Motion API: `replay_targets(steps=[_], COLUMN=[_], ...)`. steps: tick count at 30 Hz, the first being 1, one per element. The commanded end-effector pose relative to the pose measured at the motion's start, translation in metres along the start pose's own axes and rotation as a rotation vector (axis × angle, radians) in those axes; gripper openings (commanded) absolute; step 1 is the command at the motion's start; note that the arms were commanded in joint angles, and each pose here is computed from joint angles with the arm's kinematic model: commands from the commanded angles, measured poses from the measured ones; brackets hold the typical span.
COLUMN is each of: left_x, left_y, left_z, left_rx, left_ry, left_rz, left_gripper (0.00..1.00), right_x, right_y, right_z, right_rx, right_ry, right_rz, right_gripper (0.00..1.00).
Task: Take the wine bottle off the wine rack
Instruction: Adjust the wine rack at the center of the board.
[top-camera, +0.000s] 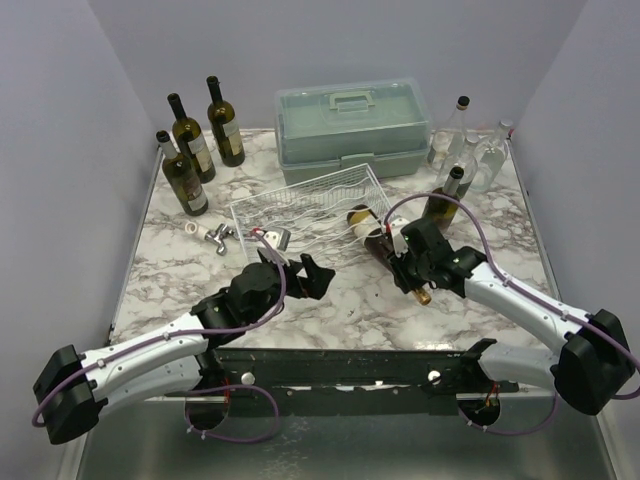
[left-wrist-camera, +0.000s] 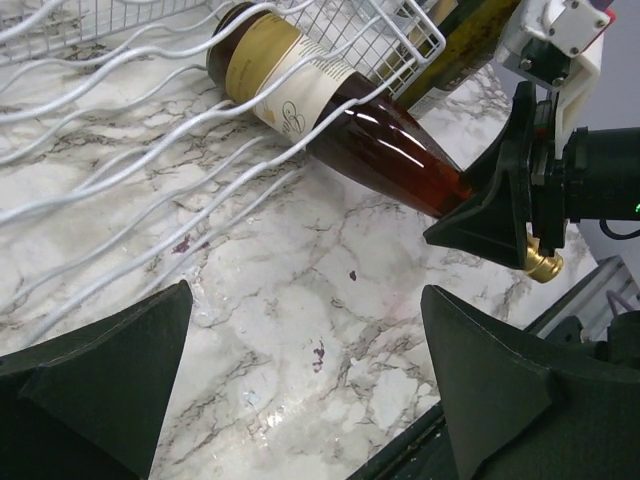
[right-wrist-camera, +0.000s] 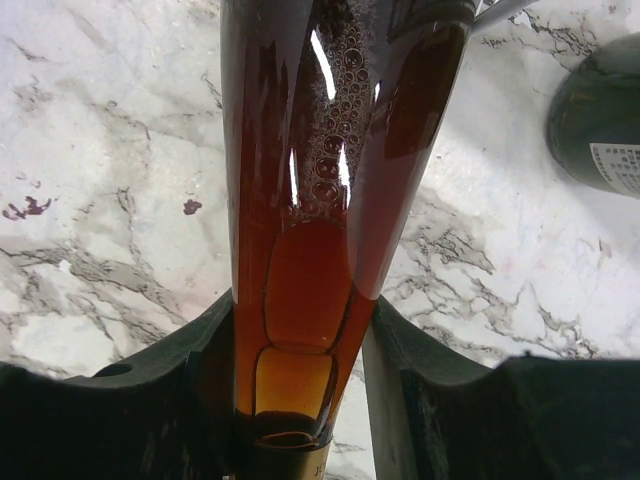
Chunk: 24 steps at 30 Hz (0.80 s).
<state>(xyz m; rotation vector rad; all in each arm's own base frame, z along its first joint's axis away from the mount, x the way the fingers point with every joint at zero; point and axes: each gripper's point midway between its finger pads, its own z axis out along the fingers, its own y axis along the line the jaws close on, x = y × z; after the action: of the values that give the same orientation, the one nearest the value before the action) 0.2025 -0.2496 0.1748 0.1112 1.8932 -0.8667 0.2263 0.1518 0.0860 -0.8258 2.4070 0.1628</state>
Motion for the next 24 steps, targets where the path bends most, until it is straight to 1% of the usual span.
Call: replay_targets(steps=[1,8,15,19,24], left_x=[-0.021,-0.025,-0.018,-0.015,-0.011], left_y=[-0.016,-0.028,-0.023,-0.015,-0.014], left_z=[0.007,0.011,0.029,0.045,0.061], left_rx=[0.044,0.122,0.123,0.086,0.072], left_ry=[-0.031,-0.011,0.039,0.070,0.104], left_rz=[0.118,0.317,0.557,0.673,0.741], left_gripper=[0.98,0.96,0.91,0.91,0.90], right_x=[-0.033,-0.018,-0.003,0.006,0.010], right_y=[0.010,0.005,0.000,-0.009,-0.013], right_z=[0.002,0.015,0.020,0.017,0.008], right_rx=[-0.065,-0.047,-0.020,0.029,0.042], right_ry=[-0.156,-0.177,-0.207,-0.208,-0.229], right_rz=[-0.155,-0.288,-0.374,-0.415,-0.445], right_gripper=[0.00,0.00,0.00,0.00,0.00])
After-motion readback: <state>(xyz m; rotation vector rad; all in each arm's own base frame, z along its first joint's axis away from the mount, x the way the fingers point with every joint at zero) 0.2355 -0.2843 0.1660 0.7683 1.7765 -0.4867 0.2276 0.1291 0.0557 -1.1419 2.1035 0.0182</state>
